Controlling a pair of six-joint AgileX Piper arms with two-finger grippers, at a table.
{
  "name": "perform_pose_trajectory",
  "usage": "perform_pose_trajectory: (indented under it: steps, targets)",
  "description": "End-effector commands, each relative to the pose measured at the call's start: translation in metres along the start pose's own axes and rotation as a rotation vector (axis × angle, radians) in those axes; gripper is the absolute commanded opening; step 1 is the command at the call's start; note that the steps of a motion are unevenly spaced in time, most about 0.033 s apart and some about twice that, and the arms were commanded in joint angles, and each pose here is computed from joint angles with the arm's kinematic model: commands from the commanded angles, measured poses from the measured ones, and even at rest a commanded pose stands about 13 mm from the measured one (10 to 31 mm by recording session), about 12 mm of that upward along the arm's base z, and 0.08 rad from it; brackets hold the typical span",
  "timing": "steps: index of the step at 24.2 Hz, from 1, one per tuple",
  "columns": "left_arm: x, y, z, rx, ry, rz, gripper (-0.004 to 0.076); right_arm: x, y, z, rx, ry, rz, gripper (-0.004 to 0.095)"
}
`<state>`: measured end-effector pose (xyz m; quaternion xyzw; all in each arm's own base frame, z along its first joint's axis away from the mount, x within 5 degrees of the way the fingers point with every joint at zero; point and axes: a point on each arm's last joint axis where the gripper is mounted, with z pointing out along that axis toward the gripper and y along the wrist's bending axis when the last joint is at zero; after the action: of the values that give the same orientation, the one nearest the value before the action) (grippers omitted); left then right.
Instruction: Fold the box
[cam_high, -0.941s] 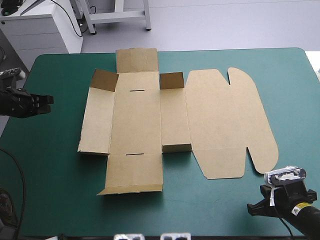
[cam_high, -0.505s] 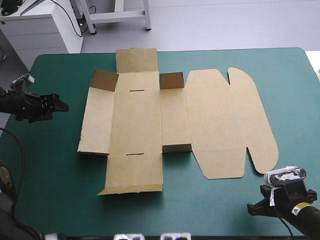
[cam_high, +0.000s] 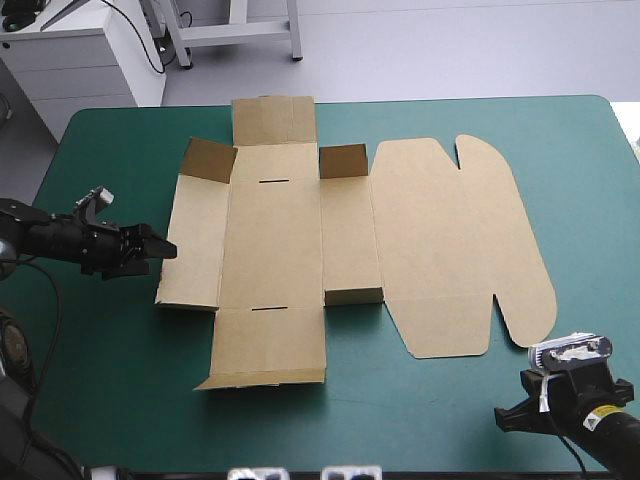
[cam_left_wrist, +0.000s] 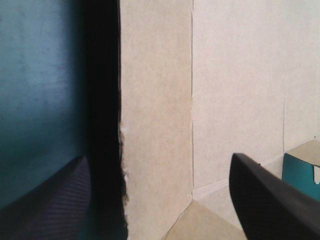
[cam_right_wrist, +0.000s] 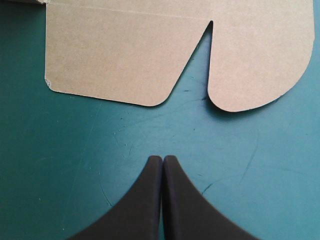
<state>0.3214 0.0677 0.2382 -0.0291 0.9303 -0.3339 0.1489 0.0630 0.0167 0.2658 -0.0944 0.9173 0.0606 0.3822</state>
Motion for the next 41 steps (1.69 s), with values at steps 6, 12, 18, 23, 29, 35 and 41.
perform_pose_trajectory:
  steps: [6, 12, 18, 23, 29, 35, 41]
  targets:
    - [-0.011, -0.030, 0.052, 0.080, 0.054, 0.053, 0.0548, -0.011, 0.000, -0.006, 0.010, -0.071, -0.001, -0.0020]
    - [-0.010, -0.037, 0.061, 0.100, 0.084, 0.013, 0.0313, -0.011, 0.000, -0.006, 0.008, -0.072, 0.003, -0.0018]
    - [-0.009, -0.041, 0.060, 0.143, 0.097, 0.090, -0.0008, -0.011, 0.000, -0.006, 0.007, -0.072, 0.004, -0.0019]
    - [-0.011, -0.050, 0.060, 0.172, 0.094, 0.139, -0.0008, -0.011, 0.000, -0.006, 0.007, -0.072, 0.004, -0.0020]
    - [-0.026, -0.101, 0.046, 0.055, 0.049, 0.380, -0.0008, -0.011, 0.000, -0.006, 0.007, -0.072, 0.004, -0.0020]
    - [-0.045, -0.167, 0.022, -0.138, 0.031, 0.647, -0.0008, -0.012, 0.000, -0.006, 0.008, -0.076, 0.004, -0.0020]
    - [-0.056, -0.237, 0.001, -0.325, -0.133, 0.961, -0.0008, -0.012, 0.000, -0.006, 0.010, -0.075, 0.003, -0.0020]
